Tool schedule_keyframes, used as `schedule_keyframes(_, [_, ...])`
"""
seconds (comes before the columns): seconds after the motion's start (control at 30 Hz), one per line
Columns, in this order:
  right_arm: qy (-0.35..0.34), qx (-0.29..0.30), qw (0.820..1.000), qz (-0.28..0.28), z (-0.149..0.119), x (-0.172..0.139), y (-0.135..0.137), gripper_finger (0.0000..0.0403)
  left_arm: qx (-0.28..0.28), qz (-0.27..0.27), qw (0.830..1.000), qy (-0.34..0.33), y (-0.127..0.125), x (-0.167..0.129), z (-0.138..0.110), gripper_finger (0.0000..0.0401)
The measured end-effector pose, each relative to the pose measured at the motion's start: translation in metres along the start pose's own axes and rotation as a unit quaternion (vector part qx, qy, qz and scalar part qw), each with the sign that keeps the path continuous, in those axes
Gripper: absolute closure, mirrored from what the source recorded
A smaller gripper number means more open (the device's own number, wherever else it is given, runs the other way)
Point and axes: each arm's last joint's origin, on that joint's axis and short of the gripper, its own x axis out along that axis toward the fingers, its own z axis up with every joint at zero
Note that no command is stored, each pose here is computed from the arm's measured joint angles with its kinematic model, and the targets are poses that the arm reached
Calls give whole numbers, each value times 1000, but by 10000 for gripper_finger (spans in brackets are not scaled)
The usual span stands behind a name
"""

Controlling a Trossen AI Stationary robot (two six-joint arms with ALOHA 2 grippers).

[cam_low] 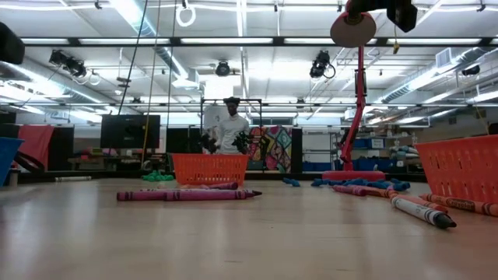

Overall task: Sort crayons
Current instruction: Put the gray crayon into the blue bin, then put the black crayon into the top orange bin

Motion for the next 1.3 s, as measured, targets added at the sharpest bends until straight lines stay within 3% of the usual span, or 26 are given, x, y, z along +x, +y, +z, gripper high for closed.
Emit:
schedule_keyframes(0.23, [7, -8, 1000, -3, -6, 16, 9, 395, -8, 16, 999, -36, 2, 0, 7, 332])
schedule_keyframes(0.57, [11, -22, 1000, 4, -6, 18, 11, 395, -30, 33, 999, -22, 4, -1, 5, 289])
schedule_keyframes(0.67, [8, -29, 999, 12, -4, 14, 10, 395, -71, 60, 996, 0, 10, -4, 0, 289])
schedule_keyframes(0.8, [-1, -42, 999, 12, 1, 10, 5, 395, -156, 127, 979, 20, 27, -13, -14, 298])
schedule_keyframes(0.93, [3, -47, 999, 26, 6, 11, 0, 395, -273, 196, 940, 51, 48, -24, -37, 306])
schedule_keyframes(1.07, [23, -37, 994, 98, 13, 17, 0, 396, -429, 245, 865, 89, 72, -36, -73, 314])
schedule_keyframes(1.17, [37, -35, 993, 105, 14, 24, -2, 396, -531, 243, 808, 81, 94, -42, -98, 320])
schedule_keyframes(1.3, [44, -42, 993, 100, 14, 30, -5, 396, -623, 210, 751, 66, 124, -43, -129, 329])
